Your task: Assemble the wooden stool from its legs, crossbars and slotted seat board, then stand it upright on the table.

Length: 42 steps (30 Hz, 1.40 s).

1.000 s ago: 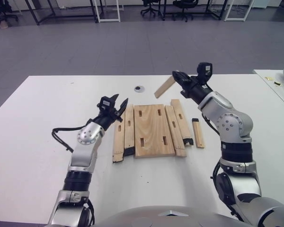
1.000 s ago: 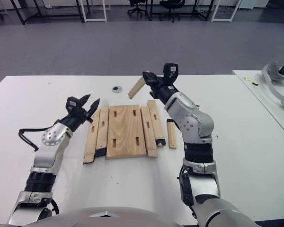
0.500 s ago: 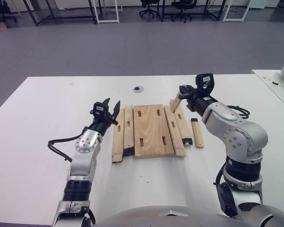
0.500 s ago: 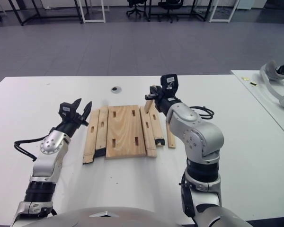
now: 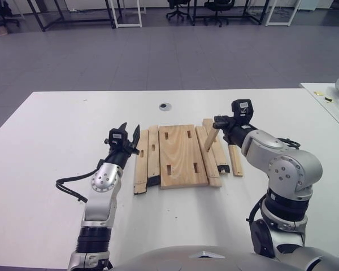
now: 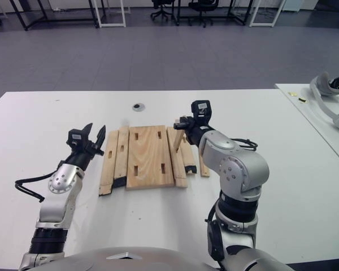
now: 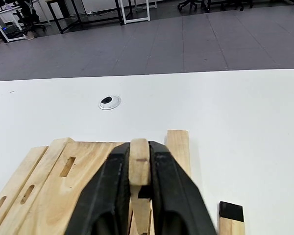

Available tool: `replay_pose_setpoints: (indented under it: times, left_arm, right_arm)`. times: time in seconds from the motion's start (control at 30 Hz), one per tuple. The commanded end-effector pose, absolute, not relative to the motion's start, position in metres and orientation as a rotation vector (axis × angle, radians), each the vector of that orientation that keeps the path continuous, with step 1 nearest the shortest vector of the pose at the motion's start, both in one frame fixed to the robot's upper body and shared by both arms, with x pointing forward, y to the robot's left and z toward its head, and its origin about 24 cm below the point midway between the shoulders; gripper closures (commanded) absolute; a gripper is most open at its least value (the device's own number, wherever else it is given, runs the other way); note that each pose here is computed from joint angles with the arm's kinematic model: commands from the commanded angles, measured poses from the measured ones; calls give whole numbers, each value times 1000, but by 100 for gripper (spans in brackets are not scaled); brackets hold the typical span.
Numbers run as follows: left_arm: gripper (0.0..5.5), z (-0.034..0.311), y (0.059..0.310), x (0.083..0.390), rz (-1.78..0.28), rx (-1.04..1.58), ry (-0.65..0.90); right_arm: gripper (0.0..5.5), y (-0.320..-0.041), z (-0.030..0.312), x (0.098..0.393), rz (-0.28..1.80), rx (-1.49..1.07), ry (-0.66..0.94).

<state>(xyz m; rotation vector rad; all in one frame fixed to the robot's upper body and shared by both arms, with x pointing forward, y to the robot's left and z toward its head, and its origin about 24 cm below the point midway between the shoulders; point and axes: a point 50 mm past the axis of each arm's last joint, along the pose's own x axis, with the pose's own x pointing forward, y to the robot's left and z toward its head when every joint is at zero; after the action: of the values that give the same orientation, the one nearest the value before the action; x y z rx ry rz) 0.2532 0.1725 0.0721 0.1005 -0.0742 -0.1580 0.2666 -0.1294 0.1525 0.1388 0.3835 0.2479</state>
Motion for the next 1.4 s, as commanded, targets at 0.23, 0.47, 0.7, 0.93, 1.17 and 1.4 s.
replay_pose_setpoints:
  times: [0.23, 0.47, 0.7, 0.93, 1.17, 1.4]
  left_arm:
    - [328, 71, 175, 253, -171, 118, -51]
    - [328, 68, 175, 250, -172, 112, -41]
    - [328, 68, 173, 251, -176, 114, -41]
    - [328, 68, 170, 251, -186, 116, -40]
    - [328, 67, 168, 250, -182, 108, -38]
    - [328, 67, 167, 251, -184, 105, -42]
  right_arm:
    - [508, -131, 142, 261, 198, 166, 398]
    - [508, -138, 142, 264, 164, 155, 378]
    - [508, -137, 137, 268, 166, 175, 387]
    - [508, -131, 137, 267, 183, 197, 381]
    - [508, -129, 143, 269, 201, 191, 351]
    - [508, -128, 145, 270, 207, 197, 333]
